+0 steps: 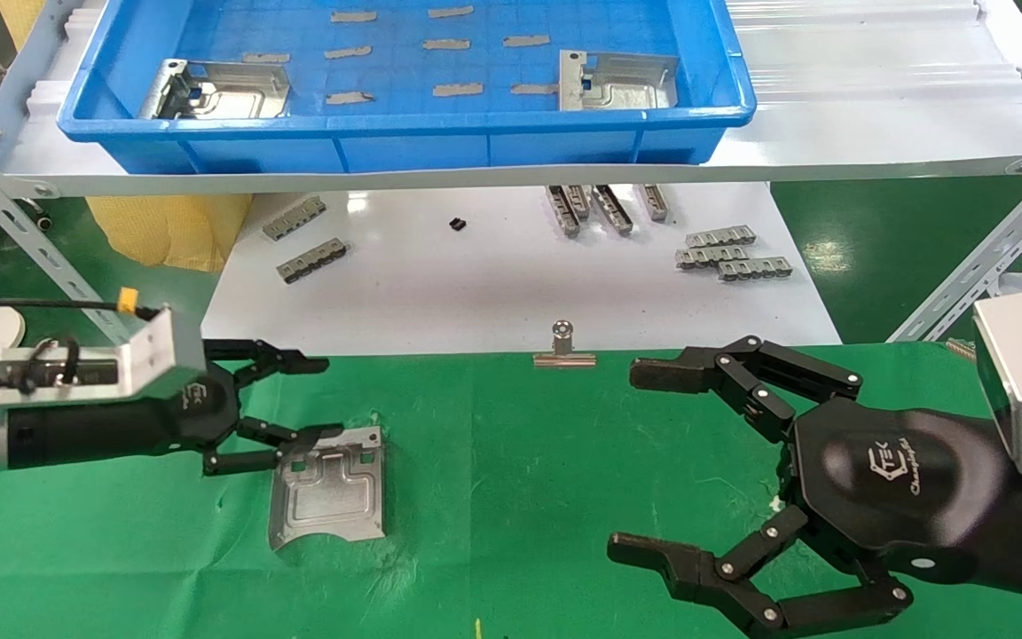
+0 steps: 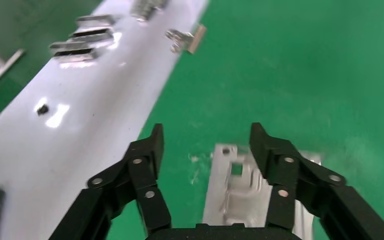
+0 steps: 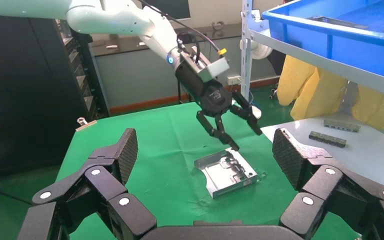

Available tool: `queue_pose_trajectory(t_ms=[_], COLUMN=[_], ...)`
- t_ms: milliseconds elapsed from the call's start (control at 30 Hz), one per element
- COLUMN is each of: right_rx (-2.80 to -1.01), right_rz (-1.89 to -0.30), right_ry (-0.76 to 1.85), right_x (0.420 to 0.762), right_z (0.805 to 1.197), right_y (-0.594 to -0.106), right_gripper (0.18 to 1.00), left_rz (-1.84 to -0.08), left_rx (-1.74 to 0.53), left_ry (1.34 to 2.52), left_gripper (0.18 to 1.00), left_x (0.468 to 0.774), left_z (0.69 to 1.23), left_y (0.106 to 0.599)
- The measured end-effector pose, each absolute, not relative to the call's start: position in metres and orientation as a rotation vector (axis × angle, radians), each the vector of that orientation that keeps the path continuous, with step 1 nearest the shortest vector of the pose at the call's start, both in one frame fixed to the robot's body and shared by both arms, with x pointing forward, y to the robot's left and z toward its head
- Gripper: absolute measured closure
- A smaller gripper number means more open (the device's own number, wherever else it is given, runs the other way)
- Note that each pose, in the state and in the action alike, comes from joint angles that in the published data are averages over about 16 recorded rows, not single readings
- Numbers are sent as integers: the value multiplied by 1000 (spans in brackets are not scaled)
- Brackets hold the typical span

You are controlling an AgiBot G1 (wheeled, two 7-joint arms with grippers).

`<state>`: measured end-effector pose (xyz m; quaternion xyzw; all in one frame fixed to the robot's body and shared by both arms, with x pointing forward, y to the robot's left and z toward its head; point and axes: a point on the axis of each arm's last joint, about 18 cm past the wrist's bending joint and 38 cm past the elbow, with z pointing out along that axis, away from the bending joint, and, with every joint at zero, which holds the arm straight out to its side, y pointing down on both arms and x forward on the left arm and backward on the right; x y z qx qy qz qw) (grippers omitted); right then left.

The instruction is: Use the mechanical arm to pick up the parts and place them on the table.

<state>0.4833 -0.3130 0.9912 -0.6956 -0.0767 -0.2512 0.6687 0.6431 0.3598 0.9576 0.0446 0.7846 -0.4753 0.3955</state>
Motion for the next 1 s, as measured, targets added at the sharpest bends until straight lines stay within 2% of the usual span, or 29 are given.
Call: queue_pose_trajectory(t_ms=[333,533,733,1000], right_rx=[-1568,-1568,-1568,-1568], right_rz=[-567,-567,-567,-567], right_ry=[-173,-173,-173,-173], right_x=[483,483,483,483], right_z=[991,991,991,991], right_y=[-313,-313,-313,-313], right_gripper=[179,179,179,179], left_rz=[-1280,-1299,-1351,-1442], left_rx=[36,52,62,78], left_ry=[1969,1961,1940,1905], left_gripper=[396,293,228,191], left_x=[642,641,636,625], left_z=[956,957,959,964], left_y=[362,360,355,348])
